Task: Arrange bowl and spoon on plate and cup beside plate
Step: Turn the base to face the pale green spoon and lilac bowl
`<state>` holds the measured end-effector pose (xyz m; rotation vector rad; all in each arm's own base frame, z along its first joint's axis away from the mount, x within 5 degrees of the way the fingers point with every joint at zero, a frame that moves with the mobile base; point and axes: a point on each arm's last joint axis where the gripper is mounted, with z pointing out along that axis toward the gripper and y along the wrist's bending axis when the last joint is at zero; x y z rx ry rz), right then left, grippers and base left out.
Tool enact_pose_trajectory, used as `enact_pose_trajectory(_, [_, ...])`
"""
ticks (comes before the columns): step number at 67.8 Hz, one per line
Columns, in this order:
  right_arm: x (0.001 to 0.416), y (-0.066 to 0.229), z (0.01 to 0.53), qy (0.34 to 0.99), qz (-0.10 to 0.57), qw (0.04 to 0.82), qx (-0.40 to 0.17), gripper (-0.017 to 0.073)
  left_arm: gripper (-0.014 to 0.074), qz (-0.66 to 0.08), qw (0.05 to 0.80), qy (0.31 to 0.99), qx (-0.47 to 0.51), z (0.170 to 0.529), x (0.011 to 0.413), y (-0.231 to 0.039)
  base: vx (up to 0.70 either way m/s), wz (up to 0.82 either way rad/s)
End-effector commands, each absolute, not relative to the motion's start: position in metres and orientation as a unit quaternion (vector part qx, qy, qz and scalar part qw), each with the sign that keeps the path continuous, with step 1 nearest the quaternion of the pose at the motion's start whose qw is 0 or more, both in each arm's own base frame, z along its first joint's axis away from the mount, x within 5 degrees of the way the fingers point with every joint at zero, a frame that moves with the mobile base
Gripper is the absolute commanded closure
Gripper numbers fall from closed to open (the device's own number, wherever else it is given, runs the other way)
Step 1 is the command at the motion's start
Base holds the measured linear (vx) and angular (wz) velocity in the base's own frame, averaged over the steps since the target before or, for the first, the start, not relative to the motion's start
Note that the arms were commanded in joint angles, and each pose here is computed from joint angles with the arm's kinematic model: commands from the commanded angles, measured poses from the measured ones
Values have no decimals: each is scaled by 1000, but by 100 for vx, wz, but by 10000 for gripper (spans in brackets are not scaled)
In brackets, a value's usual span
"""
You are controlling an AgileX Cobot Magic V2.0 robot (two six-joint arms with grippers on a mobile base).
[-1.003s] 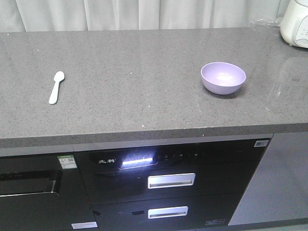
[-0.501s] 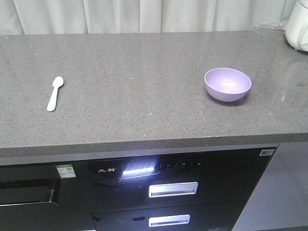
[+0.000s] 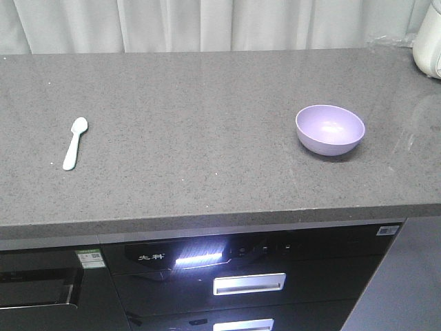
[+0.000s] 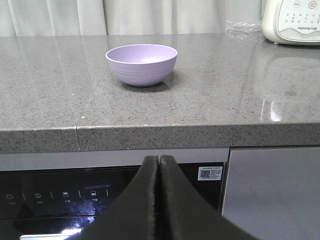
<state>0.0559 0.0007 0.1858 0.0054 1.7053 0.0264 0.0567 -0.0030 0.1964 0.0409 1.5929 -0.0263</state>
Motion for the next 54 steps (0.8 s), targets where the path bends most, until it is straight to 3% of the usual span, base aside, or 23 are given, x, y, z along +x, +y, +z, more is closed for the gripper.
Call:
enact_pose_trajectory(1, [56, 0, 191, 727, 6, 687, -1, 562, 482, -11, 731, 682, 11, 206, 55, -2, 6, 0])
enact_pose_trajectory(54, [56, 0, 192, 726, 7, 688, -1, 562, 482, -11, 731, 682, 11, 206, 55, -2, 6, 0])
